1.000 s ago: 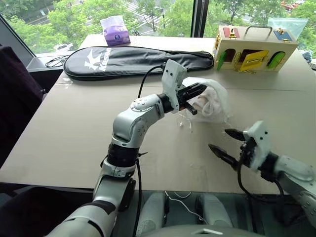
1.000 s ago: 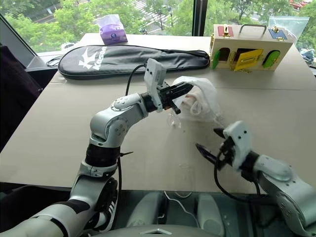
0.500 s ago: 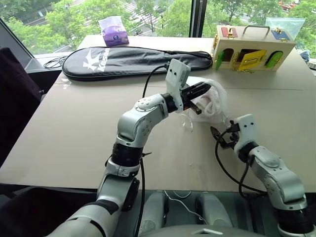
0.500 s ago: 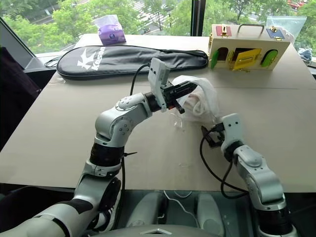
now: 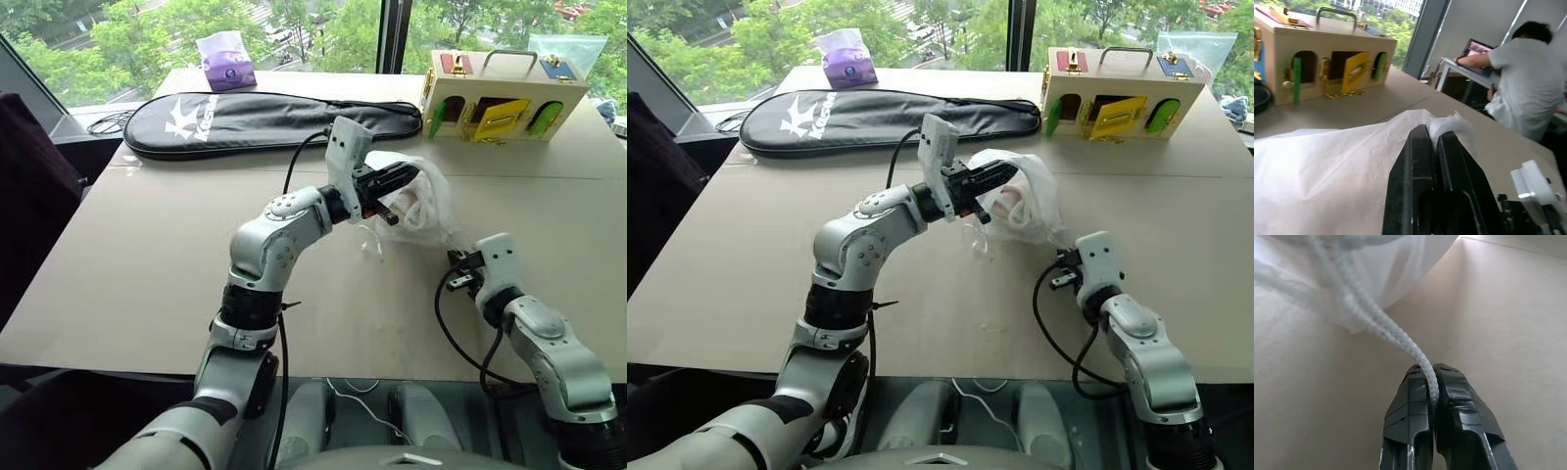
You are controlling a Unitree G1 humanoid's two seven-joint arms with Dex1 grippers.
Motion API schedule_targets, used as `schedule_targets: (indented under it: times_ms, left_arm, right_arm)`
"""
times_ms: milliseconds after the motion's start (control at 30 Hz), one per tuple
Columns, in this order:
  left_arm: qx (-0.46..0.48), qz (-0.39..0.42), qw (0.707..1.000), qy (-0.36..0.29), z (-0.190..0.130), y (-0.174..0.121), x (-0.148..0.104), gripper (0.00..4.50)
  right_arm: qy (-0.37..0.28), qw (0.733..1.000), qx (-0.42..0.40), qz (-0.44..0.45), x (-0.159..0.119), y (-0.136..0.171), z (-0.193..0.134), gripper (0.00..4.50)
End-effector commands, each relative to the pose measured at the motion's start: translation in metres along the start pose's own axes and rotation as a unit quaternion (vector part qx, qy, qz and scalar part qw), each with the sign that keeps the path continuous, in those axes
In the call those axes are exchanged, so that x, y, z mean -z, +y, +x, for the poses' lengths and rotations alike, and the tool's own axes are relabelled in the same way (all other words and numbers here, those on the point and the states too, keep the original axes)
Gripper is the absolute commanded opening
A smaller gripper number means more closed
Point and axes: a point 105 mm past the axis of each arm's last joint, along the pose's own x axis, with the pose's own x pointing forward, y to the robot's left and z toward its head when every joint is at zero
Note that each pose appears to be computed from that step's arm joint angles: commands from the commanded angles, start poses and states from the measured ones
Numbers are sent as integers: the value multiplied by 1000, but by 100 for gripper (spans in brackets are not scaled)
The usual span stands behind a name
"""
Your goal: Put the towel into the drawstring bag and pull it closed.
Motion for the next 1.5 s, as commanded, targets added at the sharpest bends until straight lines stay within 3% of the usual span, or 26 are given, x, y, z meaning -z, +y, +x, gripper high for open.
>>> schedule_targets:
  times_ms: [33, 200, 300, 400, 533, 967, 1167, 1367, 1500]
  left_arm:
    - [27, 28, 999, -10, -9, -11, -14, 184]
    - [47, 33, 998, 3, -48, -6, -29, 425]
    - [71, 30, 996, 40, -77, -7, -30, 425]
    - [87, 39, 987, 128, -105, -8, -2, 425]
    - [38, 58, 984, 163, -121, 11, 24, 425]
    - [77, 146, 955, 244, -100, 18, 117, 425]
    - [51, 184, 958, 212, -82, 32, 119, 425]
    - [42, 178, 965, 189, -91, 36, 108, 197]
    - [26, 187, 961, 201, -103, 43, 99, 5]
  right_arm:
    - [-26, 1000, -5, -3, -17, 0, -6, 0]
    - [-32, 999, -9, 8, -23, 0, -5, 0]
    - [-34, 999, -12, 11, -26, 1, -5, 0]
    - [-35, 999, -11, 17, -27, 0, -4, 0]
    - [-33, 999, -10, 19, -26, 0, -4, 0]
    - [-37, 999, 3, 21, -31, -6, -8, 0]
    - [-34, 999, 8, 19, -29, -6, -13, 0]
    - [-24, 1000, 17, 8, -24, -11, -18, 0]
    - [-26, 999, 18, 4, -27, -16, -22, 0]
